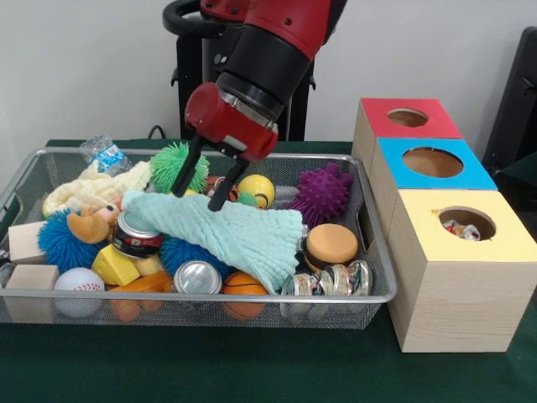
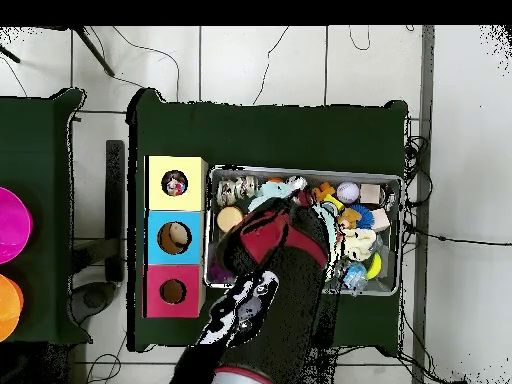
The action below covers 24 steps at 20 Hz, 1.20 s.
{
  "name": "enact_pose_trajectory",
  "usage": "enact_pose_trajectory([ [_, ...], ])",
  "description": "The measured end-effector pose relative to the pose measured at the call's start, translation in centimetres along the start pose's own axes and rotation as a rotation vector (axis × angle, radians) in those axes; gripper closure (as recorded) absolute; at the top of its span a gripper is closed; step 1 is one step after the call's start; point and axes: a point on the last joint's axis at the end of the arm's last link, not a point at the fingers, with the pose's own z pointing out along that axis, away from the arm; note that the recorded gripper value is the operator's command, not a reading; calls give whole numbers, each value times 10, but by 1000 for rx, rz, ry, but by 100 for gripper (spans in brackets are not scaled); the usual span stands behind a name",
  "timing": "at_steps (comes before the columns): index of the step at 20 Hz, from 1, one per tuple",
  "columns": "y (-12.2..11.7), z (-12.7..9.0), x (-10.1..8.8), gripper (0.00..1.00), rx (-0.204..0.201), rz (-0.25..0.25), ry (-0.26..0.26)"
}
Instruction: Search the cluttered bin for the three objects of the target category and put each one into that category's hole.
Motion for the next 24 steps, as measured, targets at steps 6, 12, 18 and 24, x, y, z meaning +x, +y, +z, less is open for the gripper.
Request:
enact_pose_trajectory([
  [6,-5,41,21,0,-114,149,17],
  [12,-2,75,42,0,-235,287,48],
  [18,12,78,42,0,-326,344,72],
  [24,25,61,25,0,-430,395,110],
])
